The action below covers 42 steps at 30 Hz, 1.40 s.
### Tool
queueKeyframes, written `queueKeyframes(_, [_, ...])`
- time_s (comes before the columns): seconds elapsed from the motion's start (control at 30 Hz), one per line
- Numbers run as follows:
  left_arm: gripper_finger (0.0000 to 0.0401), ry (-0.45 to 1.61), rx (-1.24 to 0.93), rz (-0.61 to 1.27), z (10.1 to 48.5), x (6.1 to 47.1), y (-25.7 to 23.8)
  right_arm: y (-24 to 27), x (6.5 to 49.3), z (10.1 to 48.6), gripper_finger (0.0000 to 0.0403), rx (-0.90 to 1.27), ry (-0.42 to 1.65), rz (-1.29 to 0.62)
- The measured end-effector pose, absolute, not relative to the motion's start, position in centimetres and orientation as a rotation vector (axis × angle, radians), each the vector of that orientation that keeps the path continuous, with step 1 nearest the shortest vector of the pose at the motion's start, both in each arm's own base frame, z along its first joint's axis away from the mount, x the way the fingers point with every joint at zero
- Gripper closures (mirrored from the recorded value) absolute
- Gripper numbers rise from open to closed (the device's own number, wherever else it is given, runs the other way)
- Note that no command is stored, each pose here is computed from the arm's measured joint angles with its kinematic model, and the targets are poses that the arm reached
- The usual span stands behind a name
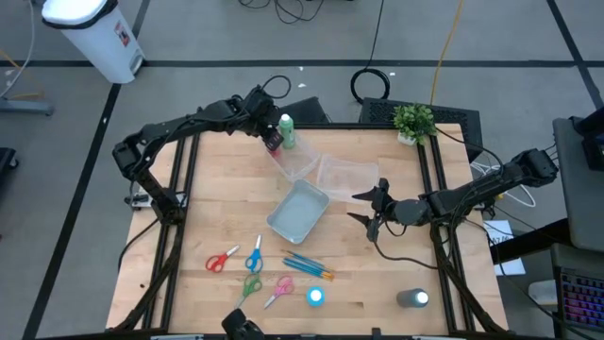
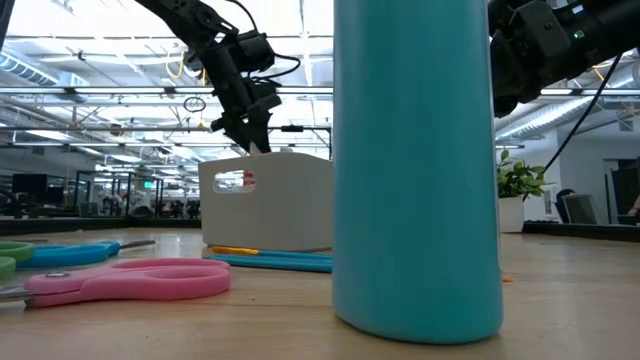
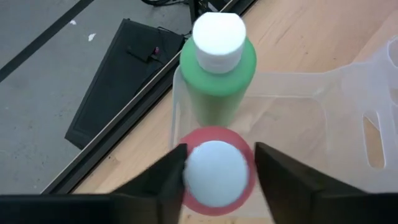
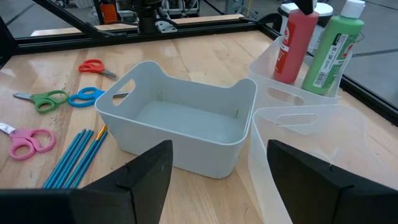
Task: Pick & Place Paint Supplies
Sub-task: Put the red scissors into the blue bin
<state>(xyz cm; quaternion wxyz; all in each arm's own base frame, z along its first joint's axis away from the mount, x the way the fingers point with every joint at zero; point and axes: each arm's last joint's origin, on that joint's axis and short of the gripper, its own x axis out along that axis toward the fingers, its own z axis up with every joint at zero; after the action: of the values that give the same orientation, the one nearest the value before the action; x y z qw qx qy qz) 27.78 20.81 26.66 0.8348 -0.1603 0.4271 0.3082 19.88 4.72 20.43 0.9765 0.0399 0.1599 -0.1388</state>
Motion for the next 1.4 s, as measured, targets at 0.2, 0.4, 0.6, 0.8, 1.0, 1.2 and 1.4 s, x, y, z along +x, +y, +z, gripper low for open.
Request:
queueKeyframes(0.2, [0.0094,0.907,-0.336,0.65,26.8,27.7,20.7,4.7,19.9,20.4,0.0151,0.08,0.322,-0.28])
queueKeyframes(0.4, [0.0049,0.875,-0.328,0.651,29.3,26.9,20.2,4.7,19.9,20.4,0.0151,0.081,0.322,-0.28])
queueKeyframes(0.6, [0.0035,0.765,-0.304,0.651,35.2,24.6,18.3,4.7,19.9,20.4,0.0151,0.08,0.323,-0.28])
queueKeyframes(0.8, [0.0034,0.767,-0.299,0.589,38.7,20.9,13.2,4.7,19.9,20.4,0.0151,0.08,0.323,-0.28])
queueKeyframes(1.0, [0.0034,0.939,-0.406,0.486,37.1,18.7,7.2,4.7,19.9,20.4,0.0151,0.08,0.323,-0.28])
queueKeyframes(1.2, [0.0036,1.23,-0.501,0.376,29.8,17.9,2.0,4.7,19.9,20.4,0.0151,0.08,0.323,-0.28])
queueKeyframes(1.4, [0.0036,1.463,-0.491,0.389,22.0,17.2,-0.1,4.7,19.9,20.4,0.0151,0.085,0.321,-0.281])
